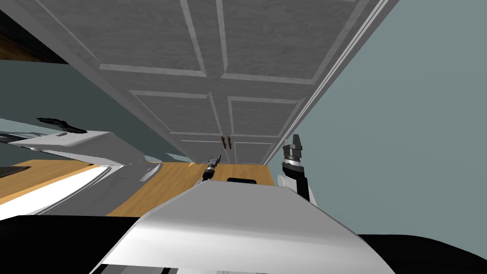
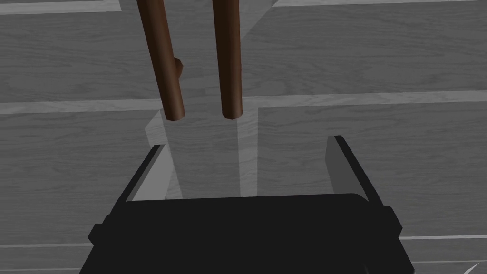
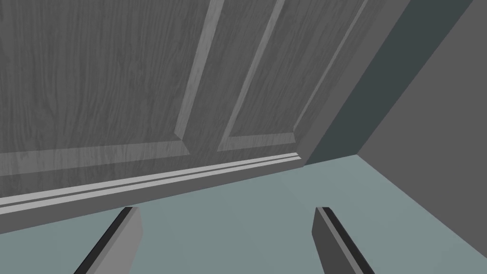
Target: Pull the door open
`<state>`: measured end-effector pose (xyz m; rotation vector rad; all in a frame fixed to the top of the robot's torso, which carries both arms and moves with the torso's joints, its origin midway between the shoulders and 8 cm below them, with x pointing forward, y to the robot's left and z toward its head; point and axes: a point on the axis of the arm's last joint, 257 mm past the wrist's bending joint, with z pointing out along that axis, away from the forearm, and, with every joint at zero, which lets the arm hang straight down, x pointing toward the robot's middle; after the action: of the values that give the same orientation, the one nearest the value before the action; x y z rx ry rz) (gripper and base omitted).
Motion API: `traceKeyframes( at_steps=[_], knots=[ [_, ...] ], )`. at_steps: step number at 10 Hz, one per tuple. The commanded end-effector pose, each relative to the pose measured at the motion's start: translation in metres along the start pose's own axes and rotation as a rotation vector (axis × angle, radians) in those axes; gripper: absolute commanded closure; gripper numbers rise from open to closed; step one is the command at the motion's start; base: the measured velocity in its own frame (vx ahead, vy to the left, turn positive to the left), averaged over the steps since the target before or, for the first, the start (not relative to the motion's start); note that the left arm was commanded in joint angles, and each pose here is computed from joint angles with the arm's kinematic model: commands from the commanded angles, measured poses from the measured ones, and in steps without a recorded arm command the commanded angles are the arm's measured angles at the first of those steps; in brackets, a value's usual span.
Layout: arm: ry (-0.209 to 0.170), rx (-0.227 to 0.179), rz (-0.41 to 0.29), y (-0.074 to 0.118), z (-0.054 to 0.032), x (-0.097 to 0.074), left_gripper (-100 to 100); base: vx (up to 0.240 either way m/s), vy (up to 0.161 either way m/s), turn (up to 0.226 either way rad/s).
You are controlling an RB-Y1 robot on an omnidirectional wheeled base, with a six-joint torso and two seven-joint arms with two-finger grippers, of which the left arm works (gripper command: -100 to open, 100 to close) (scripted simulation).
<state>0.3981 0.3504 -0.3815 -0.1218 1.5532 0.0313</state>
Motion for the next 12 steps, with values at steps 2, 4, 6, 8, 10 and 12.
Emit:
traceKeyframes(
  at_steps=[2,4,6,8,10,12],
  knots=[
    [0.012,0.004,0.043,-0.003,0.0009,0.009,-100,0.164,0.016,-0.078],
    [0.013,0.005,0.046,-0.004,0.0021,0.009,-100,0.104,0.011,-0.058],
    [0.045,-0.029,0.061,0.017,-0.0130,0.020,-100,-0.137,0.023,0.084],
    [0.077,-0.068,0.074,0.041,-0.0290,0.029,-100,-0.175,0.032,0.055],
    [0.112,-0.116,0.091,0.069,-0.0481,0.038,-100,-0.164,0.019,0.069],
    [0.144,-0.164,0.107,0.097,-0.0671,0.044,-100,-0.153,0.017,0.054]
  ],
)
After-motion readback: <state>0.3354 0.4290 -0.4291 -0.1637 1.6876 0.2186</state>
